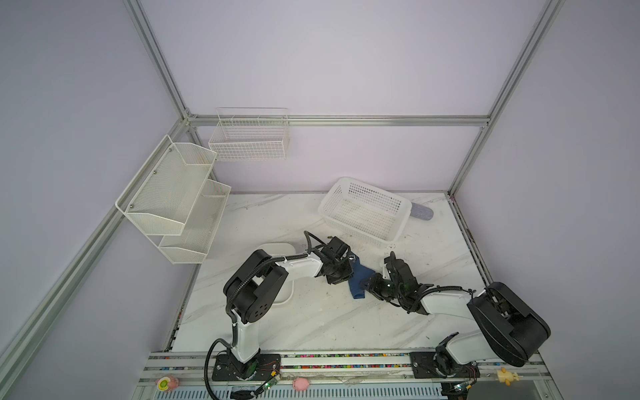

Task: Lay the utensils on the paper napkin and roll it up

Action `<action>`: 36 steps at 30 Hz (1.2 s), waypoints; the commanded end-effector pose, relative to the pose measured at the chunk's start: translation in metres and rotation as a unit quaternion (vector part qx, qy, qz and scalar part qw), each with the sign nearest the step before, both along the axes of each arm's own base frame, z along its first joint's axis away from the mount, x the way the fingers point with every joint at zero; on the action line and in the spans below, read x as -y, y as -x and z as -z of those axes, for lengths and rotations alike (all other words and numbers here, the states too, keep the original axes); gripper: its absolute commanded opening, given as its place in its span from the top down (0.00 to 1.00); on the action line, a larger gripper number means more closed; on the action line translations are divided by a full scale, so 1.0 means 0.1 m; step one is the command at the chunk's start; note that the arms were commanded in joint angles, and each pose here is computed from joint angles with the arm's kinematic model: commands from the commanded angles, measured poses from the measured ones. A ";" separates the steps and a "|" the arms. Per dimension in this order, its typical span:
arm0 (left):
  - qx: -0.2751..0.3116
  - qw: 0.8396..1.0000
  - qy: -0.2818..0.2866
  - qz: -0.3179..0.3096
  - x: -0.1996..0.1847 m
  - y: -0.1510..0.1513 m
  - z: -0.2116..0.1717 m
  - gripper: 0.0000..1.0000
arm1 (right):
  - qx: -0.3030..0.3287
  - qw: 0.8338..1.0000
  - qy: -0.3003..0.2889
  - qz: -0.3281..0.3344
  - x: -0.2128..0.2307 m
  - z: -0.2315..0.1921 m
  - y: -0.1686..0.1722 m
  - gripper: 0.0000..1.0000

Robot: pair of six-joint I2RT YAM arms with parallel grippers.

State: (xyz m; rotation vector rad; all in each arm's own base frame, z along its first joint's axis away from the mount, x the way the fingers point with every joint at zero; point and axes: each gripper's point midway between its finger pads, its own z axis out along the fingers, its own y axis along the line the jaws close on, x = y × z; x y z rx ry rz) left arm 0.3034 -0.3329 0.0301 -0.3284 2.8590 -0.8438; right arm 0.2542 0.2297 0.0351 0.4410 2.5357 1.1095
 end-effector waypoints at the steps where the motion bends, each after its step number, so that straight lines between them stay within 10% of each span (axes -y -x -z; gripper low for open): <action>1: -0.032 0.998 -0.043 0.015 -0.14 0.19 0.30 0.80 | -0.004 1.000 0.011 -0.001 0.01 0.03 -0.05 0.60; 18: -0.029 0.999 -0.035 0.020 -0.08 0.16 0.26 0.80 | 0.004 0.999 0.039 -0.028 -0.05 0.19 -0.19 0.57; 36: 0.048 0.999 0.019 0.007 -0.07 0.08 -0.33 0.71 | 0.009 1.000 0.021 -0.018 -0.03 0.11 -0.21 0.82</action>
